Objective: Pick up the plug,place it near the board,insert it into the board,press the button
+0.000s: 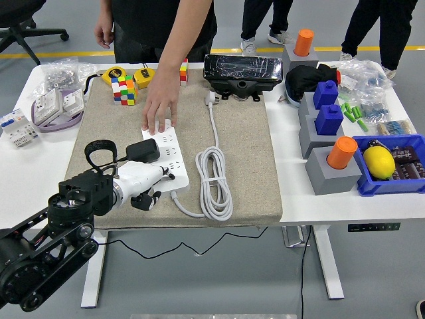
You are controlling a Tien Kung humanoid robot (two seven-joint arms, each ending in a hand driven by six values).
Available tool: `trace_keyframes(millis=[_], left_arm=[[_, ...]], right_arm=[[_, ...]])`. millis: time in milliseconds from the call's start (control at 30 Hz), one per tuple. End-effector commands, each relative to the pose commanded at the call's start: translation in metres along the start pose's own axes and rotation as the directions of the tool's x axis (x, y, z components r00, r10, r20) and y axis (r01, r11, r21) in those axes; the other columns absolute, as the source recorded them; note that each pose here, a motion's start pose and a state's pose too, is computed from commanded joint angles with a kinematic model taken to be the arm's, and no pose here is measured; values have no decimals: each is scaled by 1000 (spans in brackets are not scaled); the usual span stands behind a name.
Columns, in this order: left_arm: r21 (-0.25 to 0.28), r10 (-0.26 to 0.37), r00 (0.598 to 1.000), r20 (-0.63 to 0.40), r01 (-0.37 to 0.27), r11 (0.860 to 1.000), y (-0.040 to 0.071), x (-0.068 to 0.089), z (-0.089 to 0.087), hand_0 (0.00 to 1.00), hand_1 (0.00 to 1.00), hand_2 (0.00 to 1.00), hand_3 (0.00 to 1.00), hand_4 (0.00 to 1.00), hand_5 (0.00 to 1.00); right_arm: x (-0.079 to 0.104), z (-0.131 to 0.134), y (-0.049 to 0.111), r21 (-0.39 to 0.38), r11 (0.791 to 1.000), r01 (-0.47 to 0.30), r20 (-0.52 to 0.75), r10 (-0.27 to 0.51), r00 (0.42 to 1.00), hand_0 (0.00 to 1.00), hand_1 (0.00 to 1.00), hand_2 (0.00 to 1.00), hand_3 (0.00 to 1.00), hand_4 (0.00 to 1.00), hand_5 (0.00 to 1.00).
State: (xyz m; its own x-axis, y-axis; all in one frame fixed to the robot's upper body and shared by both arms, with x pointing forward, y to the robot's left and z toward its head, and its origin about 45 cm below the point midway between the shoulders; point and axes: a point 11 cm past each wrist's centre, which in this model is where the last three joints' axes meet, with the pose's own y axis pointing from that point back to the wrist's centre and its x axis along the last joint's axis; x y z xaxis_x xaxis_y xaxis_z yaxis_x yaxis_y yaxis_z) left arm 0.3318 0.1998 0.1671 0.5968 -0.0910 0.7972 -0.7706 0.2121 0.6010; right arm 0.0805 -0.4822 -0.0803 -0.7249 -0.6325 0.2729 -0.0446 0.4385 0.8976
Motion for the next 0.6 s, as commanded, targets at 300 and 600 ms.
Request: trace_keyframes(millis=[300, 600], left_arm=[[-4, -37, 999, 14, 37, 999, -2, -7, 3, 197, 3, 106, 857, 385, 2], [11, -36, 999, 30, 36, 999, 0, -4, 0, 197, 2, 108, 849, 397, 2]], right_arm=[[-1, -3, 0, 5, 1000, 3, 1, -3, 1000, 767, 743, 741, 764, 998, 998], [-1, -3, 0, 6, 1000, 1, 2, -1, 1000, 766, 745, 742, 764, 998, 998]])
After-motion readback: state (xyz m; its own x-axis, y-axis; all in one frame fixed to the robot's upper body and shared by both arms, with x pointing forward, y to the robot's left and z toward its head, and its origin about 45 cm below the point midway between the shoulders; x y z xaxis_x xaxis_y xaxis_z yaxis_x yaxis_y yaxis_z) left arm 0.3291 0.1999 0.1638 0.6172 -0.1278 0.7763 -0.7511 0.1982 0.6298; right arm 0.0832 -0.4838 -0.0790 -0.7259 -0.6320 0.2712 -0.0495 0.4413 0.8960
